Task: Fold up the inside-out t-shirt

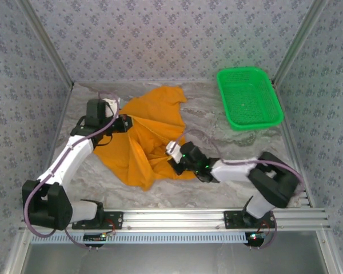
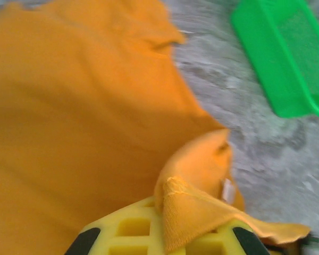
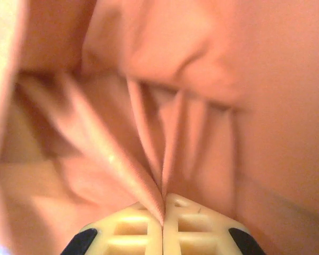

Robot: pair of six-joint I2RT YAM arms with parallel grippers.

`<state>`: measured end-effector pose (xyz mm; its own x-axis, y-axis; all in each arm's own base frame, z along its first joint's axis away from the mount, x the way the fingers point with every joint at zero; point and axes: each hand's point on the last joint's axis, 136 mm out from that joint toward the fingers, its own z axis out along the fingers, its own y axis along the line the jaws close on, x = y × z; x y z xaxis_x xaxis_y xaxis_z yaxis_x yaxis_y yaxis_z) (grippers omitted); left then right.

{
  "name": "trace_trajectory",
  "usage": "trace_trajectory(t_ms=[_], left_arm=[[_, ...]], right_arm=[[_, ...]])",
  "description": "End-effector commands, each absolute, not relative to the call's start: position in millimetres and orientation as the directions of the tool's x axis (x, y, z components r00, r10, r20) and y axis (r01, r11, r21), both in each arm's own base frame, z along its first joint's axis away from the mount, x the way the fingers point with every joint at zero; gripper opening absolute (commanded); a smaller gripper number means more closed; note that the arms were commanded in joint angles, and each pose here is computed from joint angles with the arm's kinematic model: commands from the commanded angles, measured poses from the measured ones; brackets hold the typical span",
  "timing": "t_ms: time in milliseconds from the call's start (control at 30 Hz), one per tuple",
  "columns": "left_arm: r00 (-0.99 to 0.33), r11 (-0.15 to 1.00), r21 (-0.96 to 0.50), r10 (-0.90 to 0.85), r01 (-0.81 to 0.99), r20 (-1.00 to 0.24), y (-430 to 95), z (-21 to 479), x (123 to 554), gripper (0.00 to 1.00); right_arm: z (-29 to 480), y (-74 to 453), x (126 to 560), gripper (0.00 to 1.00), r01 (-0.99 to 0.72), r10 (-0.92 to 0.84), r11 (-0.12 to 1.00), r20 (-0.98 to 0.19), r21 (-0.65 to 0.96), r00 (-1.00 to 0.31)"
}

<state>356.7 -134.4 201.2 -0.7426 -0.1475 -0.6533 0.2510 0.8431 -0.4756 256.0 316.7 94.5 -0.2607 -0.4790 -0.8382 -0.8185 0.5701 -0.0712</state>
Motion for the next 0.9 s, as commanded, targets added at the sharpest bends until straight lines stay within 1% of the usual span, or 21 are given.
trace_trajectory(t_ms=[0, 100, 133, 200, 233, 267, 300, 333, 367, 400, 467, 500, 533, 567, 600, 667, 733, 767, 867], left_arm=[[-0.752, 0.912, -0.391, -0.17, 0.125, -0.637, -95, 185, 373, 0.0], [-0.771, 0.94, -0.338, -0.249, -0.046, -0.587, -58, 147, 389, 0.0], [-0.785, 0.941, -0.332, -0.26, -0.074, -0.562, -52, 133, 393, 0.0], [-0.824, 0.932, -0.346, -0.28, -0.109, -0.493, -51, 102, 398, 0.0], [-0.85, 0.921, -0.381, -0.268, -0.087, -0.455, -60, 92, 398, 0.05], [-0.88, 0.9, -0.432, -0.245, -0.052, -0.406, -74, 82, 397, 0.18], [-0.904, 0.88, -0.474, -0.226, -0.03, -0.362, -87, 74, 396, 0.33], [-0.924, 0.866, -0.5, -0.194, -0.004, -0.329, -98, 67, 392, 0.38], [-0.936, 0.862, -0.507, -0.157, 0.025, -0.314, -108, 63, 387, 0.39], [-0.943, 0.869, -0.492, -0.126, 0.044, -0.307, -114, 59, 382, 0.4], [-0.949, 0.876, -0.471, -0.052, 0.107, -0.312, -127, 61, 371, 0.41], [-0.948, 0.874, -0.467, -0.02, 0.137, -0.317, -135, 66, 365, 0.41], [-0.947, 0.876, -0.459, -0.011, 0.146, -0.322, -138, 74, 361, 0.42], [-0.946, 0.882, -0.449, -0.011, 0.143, -0.323, -139, 80, 357, 0.42], [-0.944, 0.889, -0.437, -0.015, 0.138, -0.33, -139, 90, 353, 0.42], [-0.938, 0.897, -0.418, -0.011, 0.145, -0.348, -143, 109, 344, 0.42], [-0.929, 0.882, -0.425, 0.038, 0.205, -0.369, -161, 128, 330, 0.44], [-0.926, 0.87, -0.433, 0.066, 0.235, -0.371, -171, 134, 323, 0.44], [-0.923, 0.798, -0.506, 0.152, 0.326, -0.354, -211, 142, 301, 0.45]], right_arm=[[160, 280, 269, 0.0, -0.771, -0.455, 0.612, -0.876, -0.176, -0.16], [206, 243, 282, 0.0, -0.689, -0.342, 0.705, -0.931, -0.166, -0.126], [210, 234, 283, 0.0, -0.676, -0.332, 0.717, -0.936, -0.169, -0.119], [195, 223, 278, 0.0, -0.674, -0.371, 0.715, -0.918, -0.187, -0.139], [181, 219, 276, 0.0, -0.668, -0.393, 0.72, -0.903, -0.187, -0.172], [164, 214, 273, 0.0, -0.665, -0.417, 0.725, -0.883, -0.181, -0.215], [147, 211, 270, 0.0, -0.663, -0.433, 0.73, -0.864, -0.169, -0.256], [131, 207, 270, 0.0, -0.65, -0.437, 0.745, -0.848, -0.153, -0.301], [119, 202, 270, 0.01, -0.629, -0.428, 0.766, -0.835, -0.132, -0.346], [108, 199, 271, 0.04, -0.615, -0.417, 0.781, -0.824, -0.109, -0.383], [93, 198, 269, 0.17, -0.611, -0.427, 0.787, -0.793, -0.089, -0.434], [91, 202, 267, 0.25, -0.623, -0.438, 0.778, -0.781, -0.081, -0.445], [91, 204, 265, 0.37, -0.63, -0.449, 0.772, -0.769, -0.078, -0.455], [94, 208, 263, 0.45, -0.644, -0.461, 0.761, -0.766, -0.081, -0.448], [101, 212, 262, 0.5, -0.66, -0.474, 0.746, -0.769, -0.09, -0.43], [116, 223, 259, 0.53, -0.71, -0.505, 0.696, -0.775, -0.106, -0.38], [128, 246, 244, 0.55, -0.832, -0.573, 0.543, -0.776, -0.116, -0.265], [131, 252, 241, 0.56, -0.854, -0.587, 0.505, -0.775, -0.123, -0.235], [132, 269, 246, 0.62, -0.886, -0.6, 0.453, -0.77, -0.1, -0.219]])
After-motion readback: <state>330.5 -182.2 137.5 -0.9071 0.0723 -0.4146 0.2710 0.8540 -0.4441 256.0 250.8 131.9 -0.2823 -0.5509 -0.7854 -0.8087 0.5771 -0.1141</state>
